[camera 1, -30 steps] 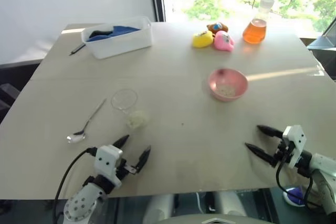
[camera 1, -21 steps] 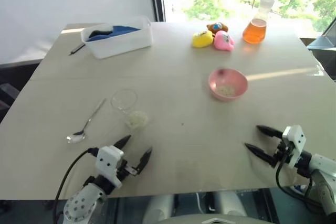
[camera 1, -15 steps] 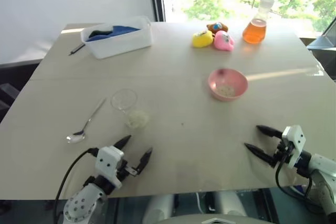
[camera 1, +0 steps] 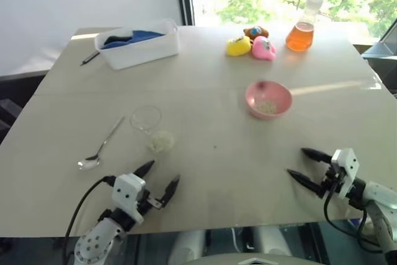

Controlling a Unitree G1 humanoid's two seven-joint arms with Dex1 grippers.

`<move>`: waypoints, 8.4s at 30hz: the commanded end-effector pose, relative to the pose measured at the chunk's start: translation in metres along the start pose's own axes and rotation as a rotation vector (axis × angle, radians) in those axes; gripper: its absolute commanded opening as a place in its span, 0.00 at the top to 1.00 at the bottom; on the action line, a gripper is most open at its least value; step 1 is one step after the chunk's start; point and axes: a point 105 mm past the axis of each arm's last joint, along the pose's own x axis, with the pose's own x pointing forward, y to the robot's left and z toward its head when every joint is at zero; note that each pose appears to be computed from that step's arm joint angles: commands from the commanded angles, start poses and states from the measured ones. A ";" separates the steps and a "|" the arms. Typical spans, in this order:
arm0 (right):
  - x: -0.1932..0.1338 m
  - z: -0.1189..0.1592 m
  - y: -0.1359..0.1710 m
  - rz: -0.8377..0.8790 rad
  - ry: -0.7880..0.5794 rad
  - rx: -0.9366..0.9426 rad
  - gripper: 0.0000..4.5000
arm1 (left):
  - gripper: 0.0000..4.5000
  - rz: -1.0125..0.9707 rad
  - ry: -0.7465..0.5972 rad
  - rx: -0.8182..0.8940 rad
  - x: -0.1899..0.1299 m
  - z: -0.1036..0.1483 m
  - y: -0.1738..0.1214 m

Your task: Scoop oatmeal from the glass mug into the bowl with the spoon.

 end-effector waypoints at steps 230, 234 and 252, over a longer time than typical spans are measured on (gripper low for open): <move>0.101 0.282 0.017 0.184 -0.469 0.298 1.00 | 0.98 -0.055 -0.272 0.040 0.064 0.089 0.119; 0.108 0.297 0.034 0.259 -0.485 0.268 1.00 | 0.98 -0.086 -0.275 0.079 0.079 0.104 0.107; 0.162 0.251 0.064 0.319 -0.243 -0.090 1.00 | 0.98 -0.256 -0.257 0.371 0.141 0.154 0.070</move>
